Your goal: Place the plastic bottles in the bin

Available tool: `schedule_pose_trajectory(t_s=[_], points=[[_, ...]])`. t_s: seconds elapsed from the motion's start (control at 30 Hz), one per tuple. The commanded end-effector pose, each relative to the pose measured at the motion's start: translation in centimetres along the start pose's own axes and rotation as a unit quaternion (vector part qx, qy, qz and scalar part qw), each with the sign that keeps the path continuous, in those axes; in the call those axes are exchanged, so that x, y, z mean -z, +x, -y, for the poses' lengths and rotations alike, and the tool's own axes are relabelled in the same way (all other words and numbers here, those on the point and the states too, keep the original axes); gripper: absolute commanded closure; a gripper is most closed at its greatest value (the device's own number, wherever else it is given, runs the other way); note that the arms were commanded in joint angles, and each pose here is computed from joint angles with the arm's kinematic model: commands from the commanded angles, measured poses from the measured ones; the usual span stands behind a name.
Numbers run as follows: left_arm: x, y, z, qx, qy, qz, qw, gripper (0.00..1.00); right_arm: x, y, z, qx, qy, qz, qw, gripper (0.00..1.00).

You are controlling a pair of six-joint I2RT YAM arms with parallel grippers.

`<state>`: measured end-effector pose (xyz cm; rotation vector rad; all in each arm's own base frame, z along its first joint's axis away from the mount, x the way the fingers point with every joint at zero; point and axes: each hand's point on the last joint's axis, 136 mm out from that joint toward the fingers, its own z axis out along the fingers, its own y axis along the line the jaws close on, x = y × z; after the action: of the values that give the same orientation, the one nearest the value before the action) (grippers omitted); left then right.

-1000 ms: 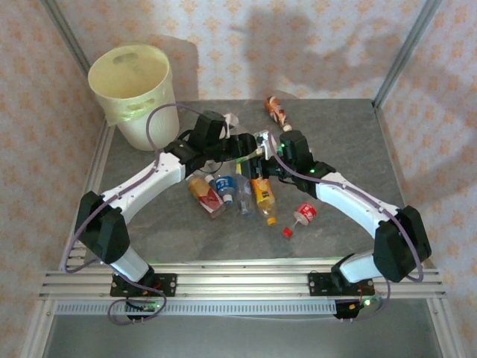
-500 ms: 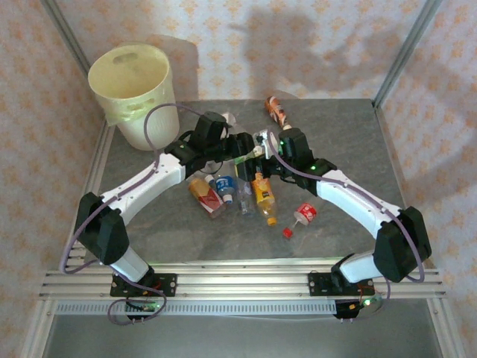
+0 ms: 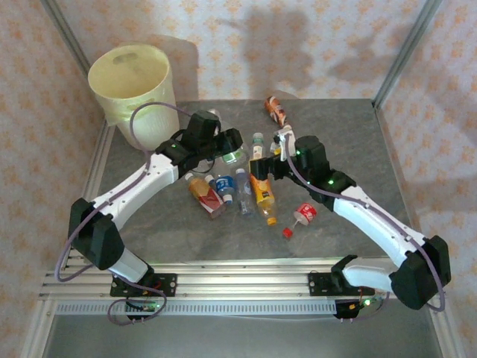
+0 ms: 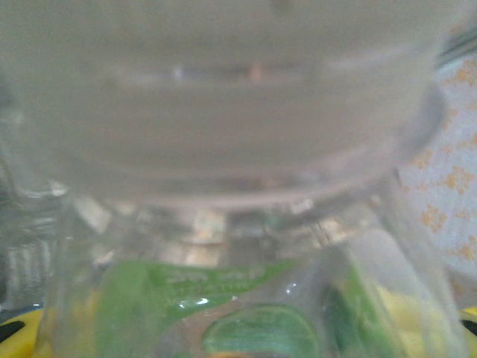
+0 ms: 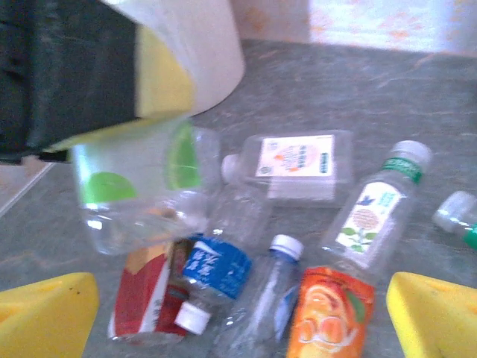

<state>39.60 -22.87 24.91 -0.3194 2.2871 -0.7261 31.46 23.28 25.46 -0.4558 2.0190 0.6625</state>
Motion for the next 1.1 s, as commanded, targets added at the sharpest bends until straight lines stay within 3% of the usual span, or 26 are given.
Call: schedule_pose_trajectory(t_s=[0.0, 0.33, 0.53, 0.73, 0.87, 1.07], points=[[2.2, -1.9, -1.8, 0.010, -0.034, 0.042, 0.998, 0.41, 1.5, -2.8, 1.9, -0.017, 0.067, 0.073, 0.995, 0.01], [7.8, -6.7, -6.6, 0.029, -0.112, 0.131, 0.985, 0.40, 2.5, -3.4, 4.4, -0.042, 0.136, 0.102, 0.985, 0.01], [12.8, -10.6, -7.8, 0.027, -0.134, 0.209, 0.968, 0.39, 2.0, -2.7, 4.3, -0.045, 0.129, 0.095, 0.986, 0.01], [18.8, -15.7, -8.4, 0.007, -0.181, 0.325, 0.928, 0.36, 2.1, -2.6, 5.0, -0.053, 0.148, 0.094, 0.983, 0.01], [20.5, -18.0, -8.5, -0.022, -0.207, 0.362, 0.909, 0.36, 2.2, -2.5, 5.1, -0.050, 0.154, 0.079, 0.984, 0.01], [22.6, -23.5, -10.2, -0.032, -0.267, 0.427, 0.864, 0.35, 2.7, -3.3, 4.7, -0.044, 0.151, 0.084, 0.984, 0.01]])
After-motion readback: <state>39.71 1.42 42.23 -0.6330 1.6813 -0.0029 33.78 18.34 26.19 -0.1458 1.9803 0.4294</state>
